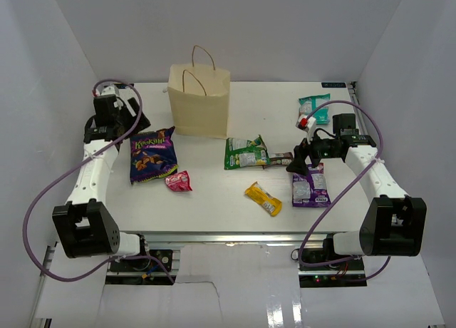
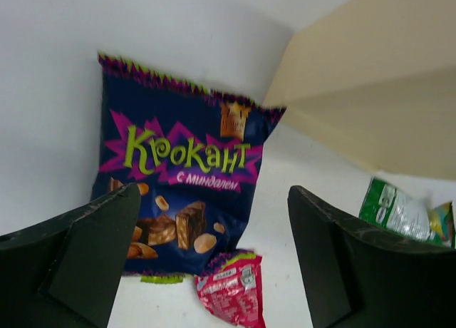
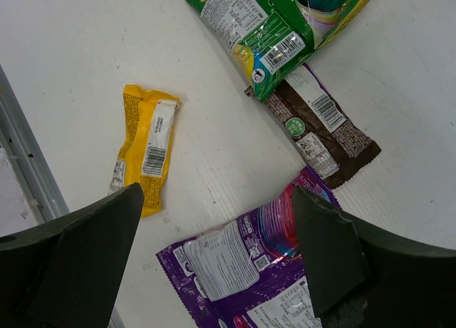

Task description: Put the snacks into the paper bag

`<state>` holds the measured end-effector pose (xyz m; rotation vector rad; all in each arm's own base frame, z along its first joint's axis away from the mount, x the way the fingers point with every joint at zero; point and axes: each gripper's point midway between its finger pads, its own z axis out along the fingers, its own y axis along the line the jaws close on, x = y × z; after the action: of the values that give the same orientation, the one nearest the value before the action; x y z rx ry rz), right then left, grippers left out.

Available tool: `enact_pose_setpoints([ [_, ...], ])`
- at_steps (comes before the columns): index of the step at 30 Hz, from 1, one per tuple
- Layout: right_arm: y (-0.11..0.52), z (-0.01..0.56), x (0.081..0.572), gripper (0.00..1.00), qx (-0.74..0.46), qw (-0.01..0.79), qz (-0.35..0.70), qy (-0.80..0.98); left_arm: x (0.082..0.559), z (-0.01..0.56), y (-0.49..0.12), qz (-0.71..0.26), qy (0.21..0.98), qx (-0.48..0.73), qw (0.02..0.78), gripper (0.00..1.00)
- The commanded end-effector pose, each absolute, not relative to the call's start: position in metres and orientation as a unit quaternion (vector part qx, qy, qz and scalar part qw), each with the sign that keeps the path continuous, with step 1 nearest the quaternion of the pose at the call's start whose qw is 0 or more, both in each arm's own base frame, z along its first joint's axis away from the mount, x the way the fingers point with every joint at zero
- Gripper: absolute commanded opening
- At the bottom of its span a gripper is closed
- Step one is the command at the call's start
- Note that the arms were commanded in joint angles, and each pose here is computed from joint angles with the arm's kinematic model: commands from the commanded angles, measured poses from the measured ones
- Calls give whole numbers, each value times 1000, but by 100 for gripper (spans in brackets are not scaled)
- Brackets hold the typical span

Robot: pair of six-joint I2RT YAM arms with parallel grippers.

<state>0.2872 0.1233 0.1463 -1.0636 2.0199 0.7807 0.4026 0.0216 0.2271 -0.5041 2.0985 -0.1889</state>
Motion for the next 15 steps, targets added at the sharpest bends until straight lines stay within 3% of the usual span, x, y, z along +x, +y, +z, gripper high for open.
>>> enact_pose_setpoints([
  [1, 125, 146, 282, 90, -414, 354, 314, 778, 389, 196, -1, -122, 884, -148, 427, 96],
  [6, 126, 145, 286, 90, -409, 350, 320, 780, 376, 152, 6, -87, 906, -121, 397, 98],
  [10, 127, 142, 286, 90, -406, 345, 323, 782, 373, 135, 39, -14, 905, -175, 388, 98],
  [15, 126, 139, 283, 90, -408, 342, 321, 783, 382, 116, 42, -157, 892, -235, 352, 98],
])
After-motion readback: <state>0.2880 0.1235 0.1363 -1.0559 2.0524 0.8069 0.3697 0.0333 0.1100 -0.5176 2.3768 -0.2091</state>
